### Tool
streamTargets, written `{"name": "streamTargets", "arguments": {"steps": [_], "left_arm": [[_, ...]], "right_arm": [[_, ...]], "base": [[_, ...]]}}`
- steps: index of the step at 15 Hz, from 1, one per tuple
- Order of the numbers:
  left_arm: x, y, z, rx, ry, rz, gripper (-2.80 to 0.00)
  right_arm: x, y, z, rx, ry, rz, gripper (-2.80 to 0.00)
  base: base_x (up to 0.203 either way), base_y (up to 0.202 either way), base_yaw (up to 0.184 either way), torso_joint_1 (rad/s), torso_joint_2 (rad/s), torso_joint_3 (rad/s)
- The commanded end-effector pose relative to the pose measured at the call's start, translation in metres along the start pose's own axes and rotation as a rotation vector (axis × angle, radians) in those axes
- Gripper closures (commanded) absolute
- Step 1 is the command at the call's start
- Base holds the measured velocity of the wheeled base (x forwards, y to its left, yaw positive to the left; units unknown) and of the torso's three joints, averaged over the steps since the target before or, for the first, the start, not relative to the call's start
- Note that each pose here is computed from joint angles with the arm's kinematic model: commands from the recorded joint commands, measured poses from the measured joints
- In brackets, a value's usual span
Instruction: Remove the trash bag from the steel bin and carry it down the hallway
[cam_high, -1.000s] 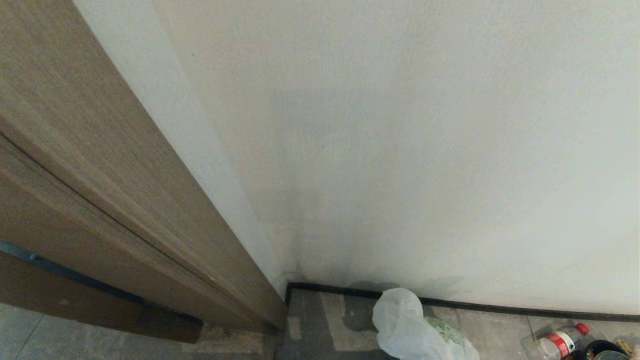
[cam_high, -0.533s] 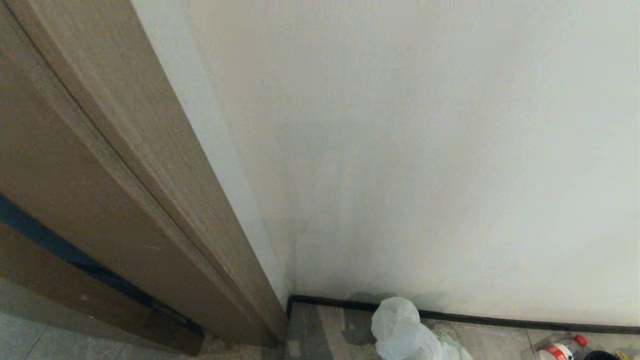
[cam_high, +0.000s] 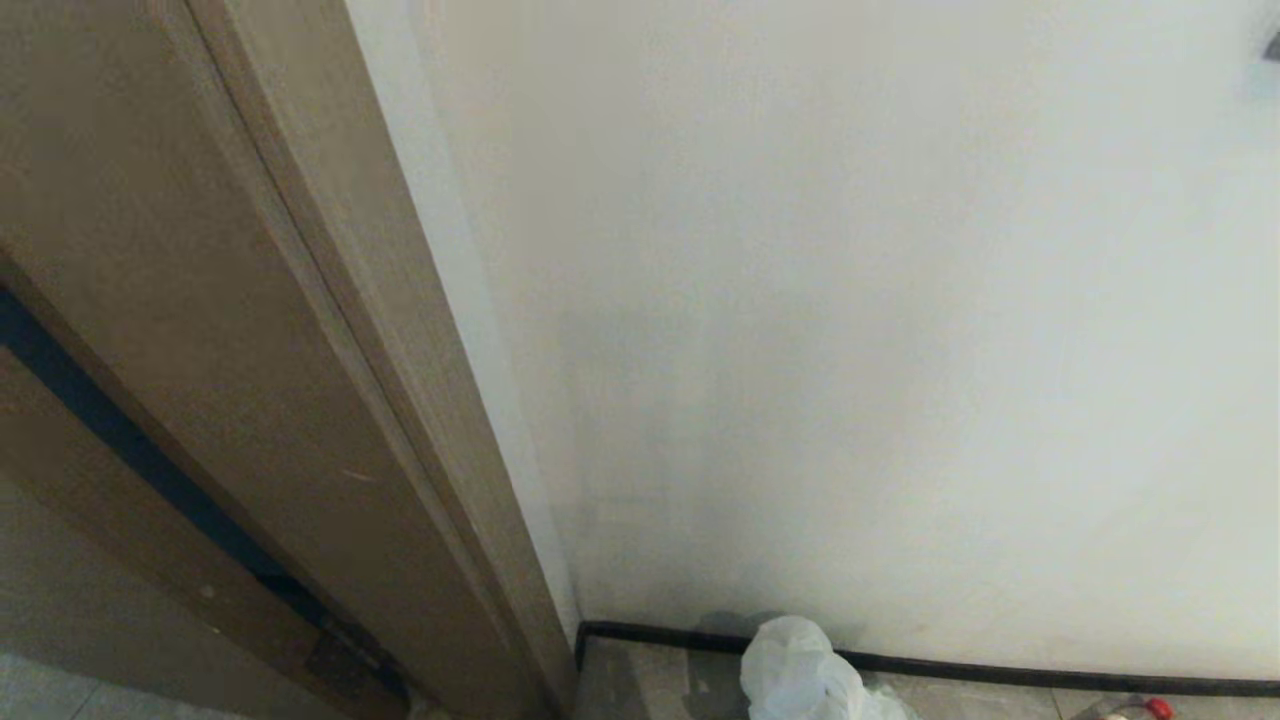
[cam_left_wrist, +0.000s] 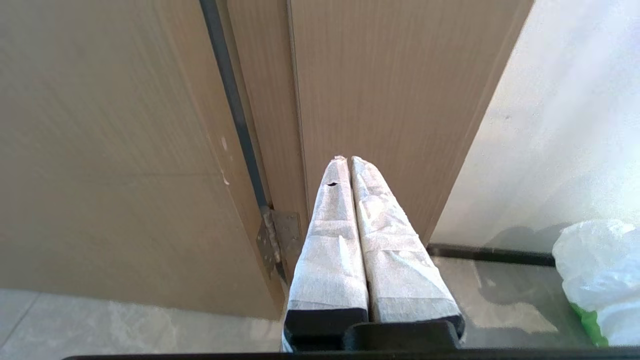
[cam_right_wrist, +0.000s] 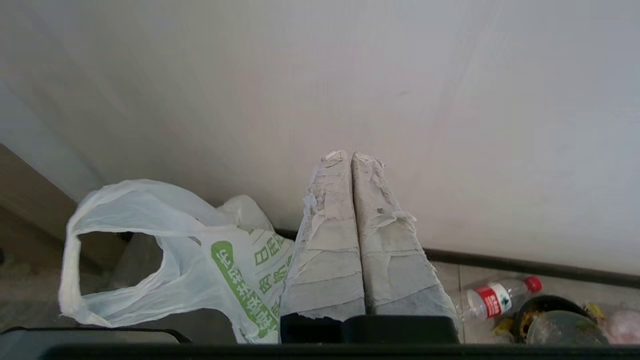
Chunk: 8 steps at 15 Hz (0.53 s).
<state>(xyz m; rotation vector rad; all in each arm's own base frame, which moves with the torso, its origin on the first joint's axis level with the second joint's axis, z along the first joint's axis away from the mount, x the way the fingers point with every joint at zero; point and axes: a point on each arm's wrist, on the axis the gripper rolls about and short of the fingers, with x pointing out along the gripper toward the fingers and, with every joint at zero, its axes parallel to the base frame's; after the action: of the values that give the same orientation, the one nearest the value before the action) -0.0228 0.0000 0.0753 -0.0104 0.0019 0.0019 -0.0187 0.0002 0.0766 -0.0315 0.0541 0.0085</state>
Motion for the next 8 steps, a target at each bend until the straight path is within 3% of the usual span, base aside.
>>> {"name": "streamTargets", "arguments": {"steps": [1,8], "left_arm": [[0.0,0.0,-0.0005,0.0,0.0,0.001,0.0],[0.0,0.0,-0.0005,0.0,0.0,0.0,0.0]], "right_arm": [[0.0002,0.0,0.0001,0.0,0.002,0.0,0.0],[0.0002,0.0,0.0001,0.0,0.003,0.0,0.0]], "base": [[0.0,0.0,0.0,0.002,0.01,0.207],[0.0,0.0,0.0,0.003,0.0,0.201]]}}
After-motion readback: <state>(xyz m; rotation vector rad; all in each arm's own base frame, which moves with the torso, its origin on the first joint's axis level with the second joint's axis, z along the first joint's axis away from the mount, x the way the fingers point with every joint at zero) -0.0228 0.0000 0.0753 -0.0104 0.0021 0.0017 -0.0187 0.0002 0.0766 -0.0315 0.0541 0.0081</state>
